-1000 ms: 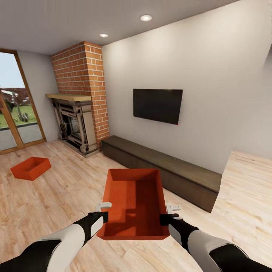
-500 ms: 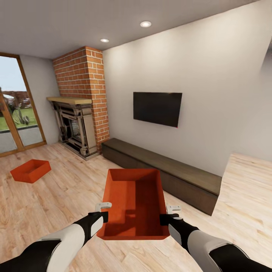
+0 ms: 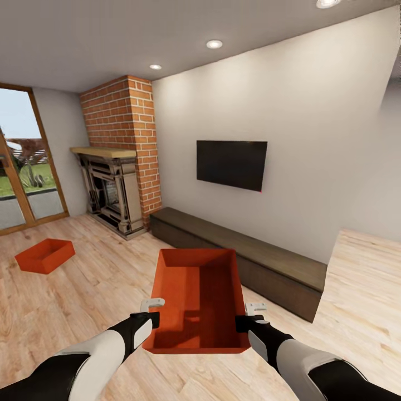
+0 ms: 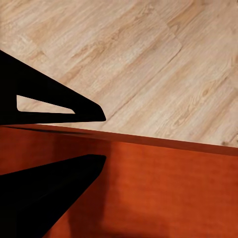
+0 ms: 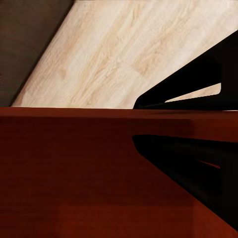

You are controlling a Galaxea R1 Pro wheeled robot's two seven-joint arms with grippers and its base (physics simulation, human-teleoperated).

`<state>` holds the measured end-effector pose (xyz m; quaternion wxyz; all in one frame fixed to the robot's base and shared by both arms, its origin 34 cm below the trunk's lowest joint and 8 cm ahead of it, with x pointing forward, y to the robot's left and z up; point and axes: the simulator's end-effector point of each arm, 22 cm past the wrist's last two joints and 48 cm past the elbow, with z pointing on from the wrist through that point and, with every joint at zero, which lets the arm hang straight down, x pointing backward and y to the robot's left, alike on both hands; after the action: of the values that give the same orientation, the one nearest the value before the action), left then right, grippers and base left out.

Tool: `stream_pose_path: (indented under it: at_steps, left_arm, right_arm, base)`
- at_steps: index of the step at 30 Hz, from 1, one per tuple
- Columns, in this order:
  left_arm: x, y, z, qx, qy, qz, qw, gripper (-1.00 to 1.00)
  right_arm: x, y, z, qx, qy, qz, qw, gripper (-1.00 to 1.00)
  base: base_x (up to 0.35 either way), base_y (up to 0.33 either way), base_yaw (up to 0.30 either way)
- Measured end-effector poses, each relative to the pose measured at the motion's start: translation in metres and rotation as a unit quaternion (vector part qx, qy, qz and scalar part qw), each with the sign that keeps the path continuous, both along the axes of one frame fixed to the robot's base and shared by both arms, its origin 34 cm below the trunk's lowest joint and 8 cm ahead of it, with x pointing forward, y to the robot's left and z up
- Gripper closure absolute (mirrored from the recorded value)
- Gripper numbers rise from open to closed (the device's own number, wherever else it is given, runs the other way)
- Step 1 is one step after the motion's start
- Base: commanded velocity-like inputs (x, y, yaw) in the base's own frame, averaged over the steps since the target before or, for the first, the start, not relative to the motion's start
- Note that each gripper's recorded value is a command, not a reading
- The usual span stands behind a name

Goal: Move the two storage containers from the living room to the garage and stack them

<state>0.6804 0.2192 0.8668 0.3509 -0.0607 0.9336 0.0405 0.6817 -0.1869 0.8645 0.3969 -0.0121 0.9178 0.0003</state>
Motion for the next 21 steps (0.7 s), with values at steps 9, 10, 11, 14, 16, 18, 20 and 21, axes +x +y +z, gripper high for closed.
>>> stream_pose_path:
  at_steps: [9,10,11,14,16,18,20,21]
  left_arm:
    - [0.002,0.0,0.008,0.0,-0.007,0.0,1.0,1.0]
    - [0.002,0.0,0.009,0.0,-0.008,0.0,1.0,1.0]
    - [0.002,0.0,0.01,0.0,-0.008,0.0,1.0,1.0]
    - [0.002,0.0,0.011,0.0,-0.009,0.0,1.0,1.0]
    - [0.002,0.0,0.011,0.0,-0.009,0.001,1.0,1.0]
    - [0.002,0.0,0.011,-0.001,-0.009,0.001,1.0,1.0]
    - [0.002,0.0,0.011,-0.001,-0.009,0.001,1.0,1.0]
    - [0.002,0.0,0.011,-0.001,-0.009,0.001,1.0,1.0]
  right_arm:
    - [0.002,0.0,0.008,0.0,-0.007,0.0,1.0,1.0]
    - [0.002,0.0,0.009,0.0,-0.008,0.0,1.0,1.0]
    - [0.002,0.0,0.01,0.0,-0.008,0.0,1.0,1.0]
    - [0.003,0.0,0.011,0.0,-0.009,0.0,1.0,1.0]
    - [0.003,0.0,0.011,-0.001,-0.009,0.001,1.0,1.0]
    - [0.003,0.0,0.011,-0.001,-0.009,0.001,1.0,1.0]
    - [0.003,0.0,0.011,-0.001,-0.009,0.001,1.0,1.0]
    - [0.003,0.0,0.011,-0.001,-0.009,0.001,1.0,1.0]
  base:
    - [0.0,0.0,0.0]
    - [0.0,0.0,0.0]
    - [0.0,0.0,0.0]
    - [0.0,0.0,0.0]
    - [0.0,0.0,0.0]
    - [0.0,0.0,0.0]
    - [0.0,0.0,0.0]
    - [0.0,0.0,0.0]
